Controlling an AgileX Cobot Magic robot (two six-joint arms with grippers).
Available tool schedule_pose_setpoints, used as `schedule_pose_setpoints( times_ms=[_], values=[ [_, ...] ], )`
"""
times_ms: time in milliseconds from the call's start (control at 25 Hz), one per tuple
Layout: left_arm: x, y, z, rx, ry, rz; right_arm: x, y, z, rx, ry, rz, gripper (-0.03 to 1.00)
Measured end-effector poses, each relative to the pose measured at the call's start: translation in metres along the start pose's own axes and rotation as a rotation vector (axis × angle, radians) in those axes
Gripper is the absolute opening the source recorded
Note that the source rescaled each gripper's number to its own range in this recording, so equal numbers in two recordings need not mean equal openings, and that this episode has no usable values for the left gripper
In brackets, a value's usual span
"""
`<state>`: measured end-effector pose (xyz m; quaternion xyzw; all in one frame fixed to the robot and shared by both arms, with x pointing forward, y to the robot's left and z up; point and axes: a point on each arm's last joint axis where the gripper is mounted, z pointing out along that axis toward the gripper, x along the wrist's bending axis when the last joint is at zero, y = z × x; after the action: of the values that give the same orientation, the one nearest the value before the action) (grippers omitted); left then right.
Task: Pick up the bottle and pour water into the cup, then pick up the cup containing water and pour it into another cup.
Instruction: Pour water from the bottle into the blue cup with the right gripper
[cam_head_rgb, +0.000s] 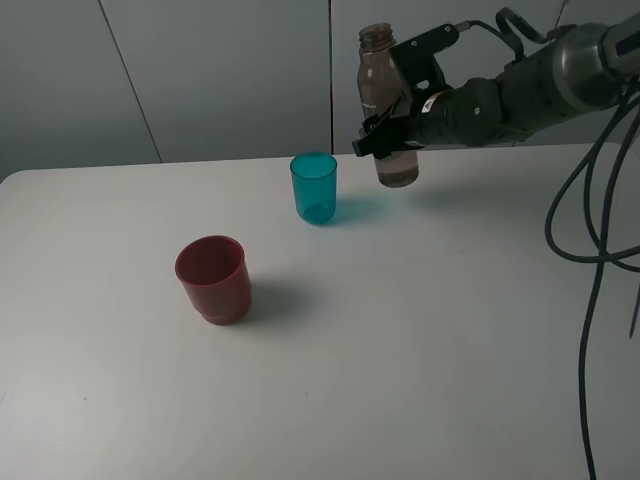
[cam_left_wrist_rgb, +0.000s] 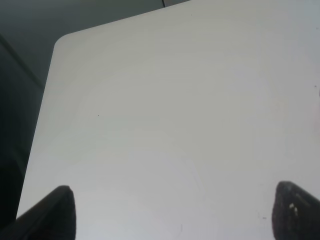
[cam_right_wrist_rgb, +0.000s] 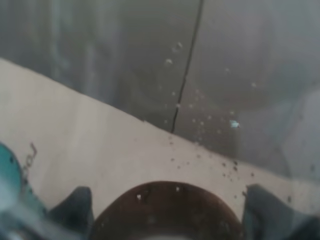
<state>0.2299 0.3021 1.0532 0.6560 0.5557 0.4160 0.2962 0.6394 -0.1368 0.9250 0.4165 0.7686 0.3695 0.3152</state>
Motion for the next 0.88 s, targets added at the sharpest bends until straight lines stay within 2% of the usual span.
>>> schedule_pose_setpoints(
  times_ms=[280, 600, 880],
  values=[
    [0.000, 0.000, 0.000, 0.000, 0.000, 0.000, 0.001, 0.003, 0.022, 0.060, 0.025, -0.079, 0.00],
    [0.000, 0.000, 0.000, 0.000, 0.000, 0.000, -0.001, 0.009, 0.022, 0.052, 0.028, -0.202, 0.00],
    [0.000, 0.000, 0.000, 0.000, 0.000, 0.000, -0.021, 0.008, 0.022, 0.037, -0.023, -0.255, 0.00]
  ],
)
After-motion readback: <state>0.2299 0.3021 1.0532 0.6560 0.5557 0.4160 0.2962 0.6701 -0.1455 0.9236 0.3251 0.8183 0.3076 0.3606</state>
